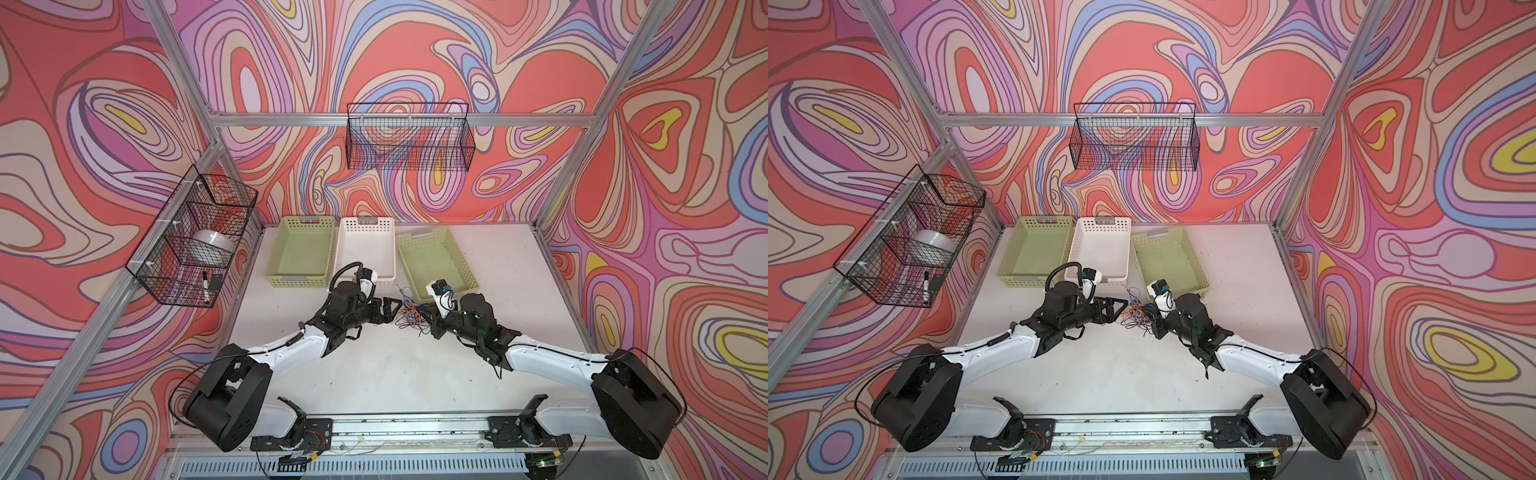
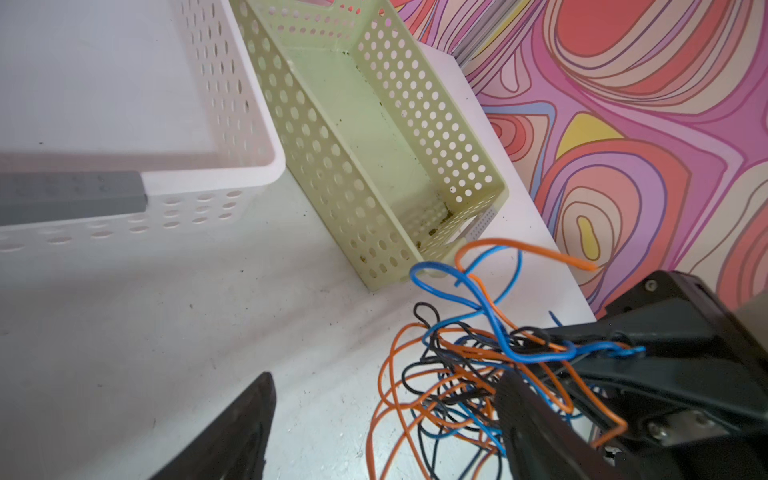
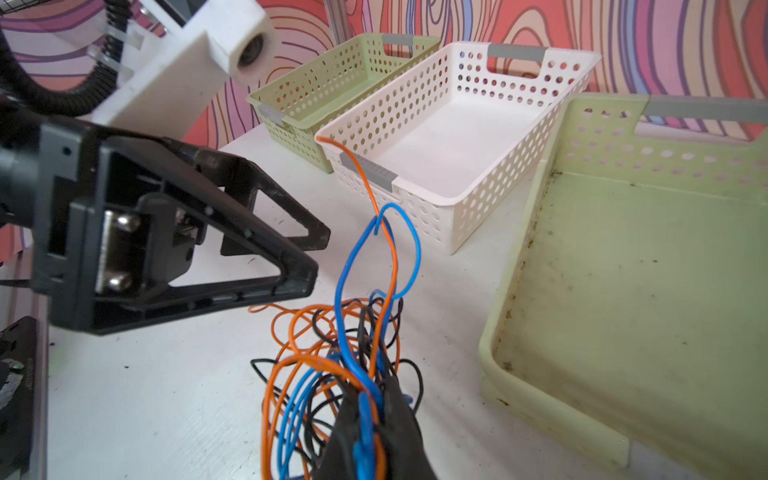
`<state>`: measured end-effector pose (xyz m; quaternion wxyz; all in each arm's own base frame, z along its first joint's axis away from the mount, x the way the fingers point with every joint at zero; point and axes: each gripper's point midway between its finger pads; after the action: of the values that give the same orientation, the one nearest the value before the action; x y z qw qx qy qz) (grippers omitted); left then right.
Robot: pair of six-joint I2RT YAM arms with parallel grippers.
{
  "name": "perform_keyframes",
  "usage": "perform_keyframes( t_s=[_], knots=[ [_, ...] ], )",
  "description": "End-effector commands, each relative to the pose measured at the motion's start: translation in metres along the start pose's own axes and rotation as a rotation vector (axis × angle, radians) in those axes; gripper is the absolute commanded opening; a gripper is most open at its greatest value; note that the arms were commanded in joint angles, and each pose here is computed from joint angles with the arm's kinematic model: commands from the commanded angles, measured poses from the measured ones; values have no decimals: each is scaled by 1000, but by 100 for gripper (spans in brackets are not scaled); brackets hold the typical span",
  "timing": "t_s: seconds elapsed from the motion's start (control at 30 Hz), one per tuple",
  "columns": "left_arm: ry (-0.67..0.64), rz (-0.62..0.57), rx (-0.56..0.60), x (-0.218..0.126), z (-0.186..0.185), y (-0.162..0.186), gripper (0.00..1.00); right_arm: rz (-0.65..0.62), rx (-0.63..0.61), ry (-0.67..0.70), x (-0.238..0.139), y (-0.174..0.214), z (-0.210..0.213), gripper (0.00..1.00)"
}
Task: Untangle the cables
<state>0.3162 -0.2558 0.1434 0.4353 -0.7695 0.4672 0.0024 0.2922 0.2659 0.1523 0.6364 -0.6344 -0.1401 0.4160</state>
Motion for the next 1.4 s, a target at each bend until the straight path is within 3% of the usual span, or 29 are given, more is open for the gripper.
perform_keyframes(
  t_s=[0.0, 0.17, 0.4, 0.73, 0.9, 1.1, 1.27, 1.37],
  knots=[
    [97, -28, -38, 7, -22, -10, 86, -80, -45, 56, 1, -18, -8, 1],
    [135, -7, -103, 20, -27, -6, 91, -161, -92, 86, -3, -29, -10, 1],
    [209, -104, -165, 20, -34, -20, 93, -187, -123, 76, -4, -30, -7, 1],
    [272, -106, -195, 30, -41, -22, 88, -228, -134, -3, -2, -33, 9, 1],
    [297, -102, -184, 35, -47, -24, 66, -241, -133, -34, -1, -33, 16, 2],
    [322, -109, -160, 36, -54, -27, 29, -242, -125, -50, -1, -32, 19, 8],
    [267, -87, -73, 31, -53, -26, 0, -255, -99, -1, -12, -31, 11, 36],
    [219, -63, -13, 26, -52, -24, 0, -241, -103, 11, -19, -31, 11, 50]
  ],
)
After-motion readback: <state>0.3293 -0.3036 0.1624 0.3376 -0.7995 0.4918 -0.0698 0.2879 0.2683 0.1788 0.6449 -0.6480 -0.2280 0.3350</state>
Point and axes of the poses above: each gripper's point midway between its finger pads, its own x axis out along the fingers, its own z axis along the line the jaws close on, y = z × x, and after that the axes turned 1 degree about -x, right-handed
